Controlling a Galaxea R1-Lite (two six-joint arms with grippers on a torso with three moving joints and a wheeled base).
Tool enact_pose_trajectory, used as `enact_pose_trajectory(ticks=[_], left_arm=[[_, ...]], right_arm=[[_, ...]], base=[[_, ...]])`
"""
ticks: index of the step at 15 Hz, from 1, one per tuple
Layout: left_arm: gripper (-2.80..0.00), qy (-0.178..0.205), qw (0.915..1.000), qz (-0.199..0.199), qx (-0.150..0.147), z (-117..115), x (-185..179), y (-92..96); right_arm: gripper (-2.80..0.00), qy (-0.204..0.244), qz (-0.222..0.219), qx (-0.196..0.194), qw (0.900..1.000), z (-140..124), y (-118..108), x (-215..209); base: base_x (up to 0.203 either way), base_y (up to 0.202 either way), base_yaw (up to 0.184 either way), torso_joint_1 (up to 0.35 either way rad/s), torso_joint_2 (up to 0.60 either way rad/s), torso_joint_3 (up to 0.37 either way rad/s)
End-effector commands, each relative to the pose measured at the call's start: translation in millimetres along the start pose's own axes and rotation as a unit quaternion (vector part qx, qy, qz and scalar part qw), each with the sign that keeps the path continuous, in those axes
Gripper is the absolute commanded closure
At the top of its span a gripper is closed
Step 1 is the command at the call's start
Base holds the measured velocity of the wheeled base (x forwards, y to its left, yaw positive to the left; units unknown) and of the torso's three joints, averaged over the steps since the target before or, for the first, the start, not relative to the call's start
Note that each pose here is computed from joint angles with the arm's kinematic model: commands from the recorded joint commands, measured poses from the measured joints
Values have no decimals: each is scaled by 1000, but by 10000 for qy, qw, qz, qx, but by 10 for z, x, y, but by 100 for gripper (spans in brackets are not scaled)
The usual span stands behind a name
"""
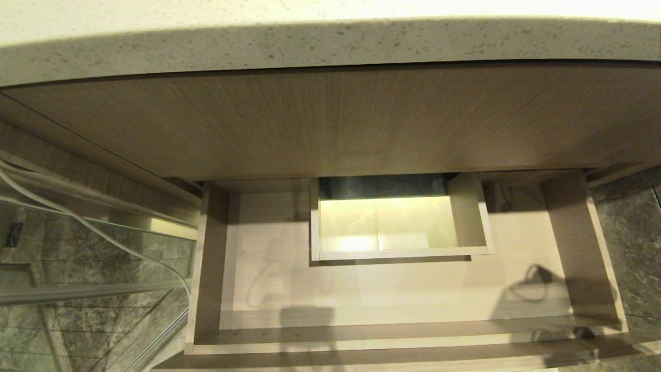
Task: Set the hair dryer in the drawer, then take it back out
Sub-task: Close the drawer
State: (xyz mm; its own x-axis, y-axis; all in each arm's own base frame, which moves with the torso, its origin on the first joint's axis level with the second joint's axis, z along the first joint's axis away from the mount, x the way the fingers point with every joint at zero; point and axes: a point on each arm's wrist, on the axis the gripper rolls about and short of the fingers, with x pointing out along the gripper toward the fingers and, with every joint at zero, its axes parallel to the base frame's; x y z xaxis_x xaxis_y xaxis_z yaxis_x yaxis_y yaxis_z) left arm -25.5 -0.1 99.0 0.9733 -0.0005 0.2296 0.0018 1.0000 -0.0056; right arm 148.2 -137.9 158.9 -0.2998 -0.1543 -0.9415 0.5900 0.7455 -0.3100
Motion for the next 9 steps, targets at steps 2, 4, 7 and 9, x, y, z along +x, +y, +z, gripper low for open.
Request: enact_pose_trajectory(ticks=[2,4,7,9], left_arm=[[0,187,9998,3,-2,-113,11,1],[0,185,9998,3,0,-113,11,1],[0,187,9998,3,-2,-114,11,1],[0,193,9998,3,0,-115,11,1]], right_arm=[[0,283,701,-605,9953,258,-34,308],[0,382,1059,-901,9895,357,-53,450],[0,156,1135,-1205,9861,518,-42,590],[0,0,1095,-1708,9792,600,-33,653]], base=[[0,0,0,0,0,0],[0,0,0,0,0,0],[0,0,0,0,0,0],[0,0,0,0,0,0]])
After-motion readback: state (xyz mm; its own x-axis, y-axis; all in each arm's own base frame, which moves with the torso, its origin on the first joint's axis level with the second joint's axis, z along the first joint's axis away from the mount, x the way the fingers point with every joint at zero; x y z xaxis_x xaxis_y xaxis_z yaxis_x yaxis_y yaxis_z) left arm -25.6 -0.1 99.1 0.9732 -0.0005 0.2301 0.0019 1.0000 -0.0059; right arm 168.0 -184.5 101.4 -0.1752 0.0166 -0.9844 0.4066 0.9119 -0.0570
